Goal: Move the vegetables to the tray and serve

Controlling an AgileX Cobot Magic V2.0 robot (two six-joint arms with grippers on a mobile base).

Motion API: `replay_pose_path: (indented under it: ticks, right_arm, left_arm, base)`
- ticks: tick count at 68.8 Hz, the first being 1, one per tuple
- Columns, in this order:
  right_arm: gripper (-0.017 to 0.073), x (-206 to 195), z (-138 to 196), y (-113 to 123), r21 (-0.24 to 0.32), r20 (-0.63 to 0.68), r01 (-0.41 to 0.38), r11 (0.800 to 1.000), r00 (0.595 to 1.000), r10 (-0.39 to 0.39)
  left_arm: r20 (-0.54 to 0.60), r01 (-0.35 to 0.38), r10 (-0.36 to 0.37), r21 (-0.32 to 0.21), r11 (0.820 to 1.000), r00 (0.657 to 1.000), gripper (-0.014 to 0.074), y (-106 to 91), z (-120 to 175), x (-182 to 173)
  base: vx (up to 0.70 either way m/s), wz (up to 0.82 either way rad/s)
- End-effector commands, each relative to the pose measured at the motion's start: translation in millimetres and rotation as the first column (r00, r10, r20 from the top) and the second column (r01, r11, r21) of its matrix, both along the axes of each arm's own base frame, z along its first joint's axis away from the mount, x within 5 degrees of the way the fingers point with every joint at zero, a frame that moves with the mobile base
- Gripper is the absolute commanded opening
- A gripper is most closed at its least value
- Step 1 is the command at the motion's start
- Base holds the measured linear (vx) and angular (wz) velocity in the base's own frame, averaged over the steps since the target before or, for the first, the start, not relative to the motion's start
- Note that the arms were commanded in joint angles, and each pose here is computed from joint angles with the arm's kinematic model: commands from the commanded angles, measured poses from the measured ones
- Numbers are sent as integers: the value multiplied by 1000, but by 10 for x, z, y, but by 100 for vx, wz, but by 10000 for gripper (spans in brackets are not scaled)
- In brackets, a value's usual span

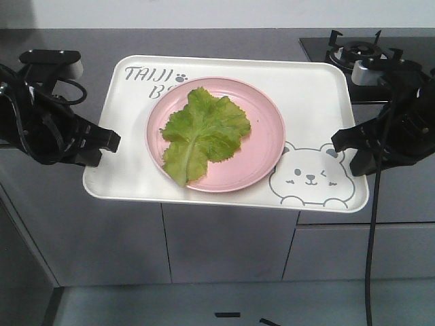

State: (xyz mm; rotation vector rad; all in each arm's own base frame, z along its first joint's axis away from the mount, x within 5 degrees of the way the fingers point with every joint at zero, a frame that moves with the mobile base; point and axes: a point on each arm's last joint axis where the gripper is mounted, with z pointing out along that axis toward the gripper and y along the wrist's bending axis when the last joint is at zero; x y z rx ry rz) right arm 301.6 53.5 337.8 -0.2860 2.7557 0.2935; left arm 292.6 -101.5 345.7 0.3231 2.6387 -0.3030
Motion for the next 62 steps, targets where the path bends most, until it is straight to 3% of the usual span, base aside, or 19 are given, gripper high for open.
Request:
replay_pose_path:
  ticks: [1, 62]
  right_arm:
    - [-6, -63, 242, 91, 79, 111, -45, 996, 993, 36]
    - [-6, -63, 242, 91, 79, 111, -45, 996, 993, 36]
  left_arm:
    - [114, 31, -18, -116, 993, 993, -6, -114, 256, -59]
    - [114, 31, -18, -116, 993, 993, -6, -114, 256, -59]
  base:
    - [6, -9]
    - [8, -5]
